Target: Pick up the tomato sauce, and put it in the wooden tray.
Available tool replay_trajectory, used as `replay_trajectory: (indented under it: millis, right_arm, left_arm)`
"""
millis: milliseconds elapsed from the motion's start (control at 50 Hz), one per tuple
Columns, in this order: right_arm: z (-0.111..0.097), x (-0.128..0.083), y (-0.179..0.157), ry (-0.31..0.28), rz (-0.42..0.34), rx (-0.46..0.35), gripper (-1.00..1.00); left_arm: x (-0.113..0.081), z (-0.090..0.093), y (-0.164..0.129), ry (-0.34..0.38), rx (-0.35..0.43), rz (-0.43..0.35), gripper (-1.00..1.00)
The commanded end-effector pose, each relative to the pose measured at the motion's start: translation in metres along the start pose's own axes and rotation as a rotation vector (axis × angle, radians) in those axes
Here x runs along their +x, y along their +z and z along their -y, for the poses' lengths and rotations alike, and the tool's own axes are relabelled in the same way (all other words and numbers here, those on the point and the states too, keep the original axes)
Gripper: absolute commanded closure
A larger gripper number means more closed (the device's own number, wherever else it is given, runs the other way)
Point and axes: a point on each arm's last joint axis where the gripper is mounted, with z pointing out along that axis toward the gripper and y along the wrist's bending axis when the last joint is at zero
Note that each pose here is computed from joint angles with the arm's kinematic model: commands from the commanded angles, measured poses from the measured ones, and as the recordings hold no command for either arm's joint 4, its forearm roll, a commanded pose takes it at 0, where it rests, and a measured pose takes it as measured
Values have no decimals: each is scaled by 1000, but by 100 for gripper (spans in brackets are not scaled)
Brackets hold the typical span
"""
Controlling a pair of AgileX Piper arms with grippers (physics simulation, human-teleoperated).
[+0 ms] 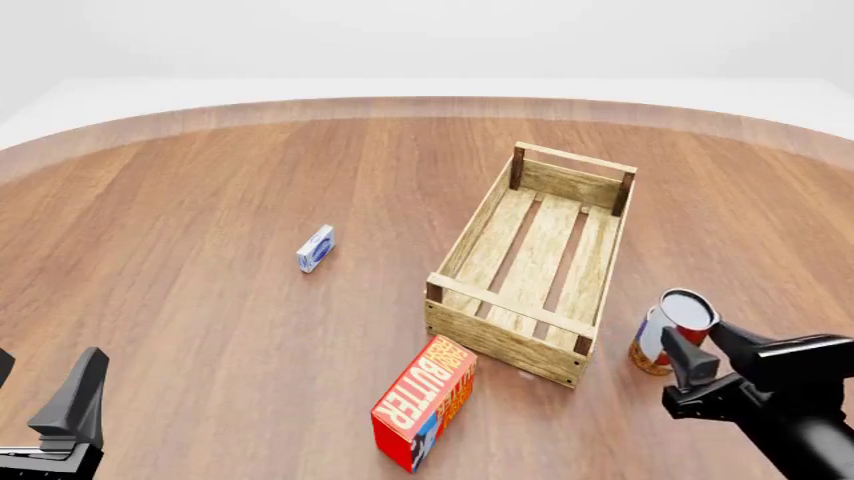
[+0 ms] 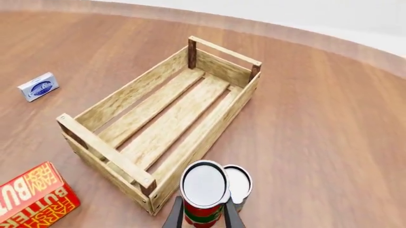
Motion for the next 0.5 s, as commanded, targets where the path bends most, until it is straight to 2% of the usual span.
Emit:
replay_trajectory:
  millis: [20,220,500]
  right_arm:
    - [2,-14,-17,14,38,8,100]
    - [3,-28,-29,3,73,13,100]
    - [2,-34,-30,3,92,5,100]
  left_arm:
    - [0,0,0,0,0,0,-100]
    - [0,0,0,0,0,0,-100]
    - [0,0,0,0,0,0,-100]
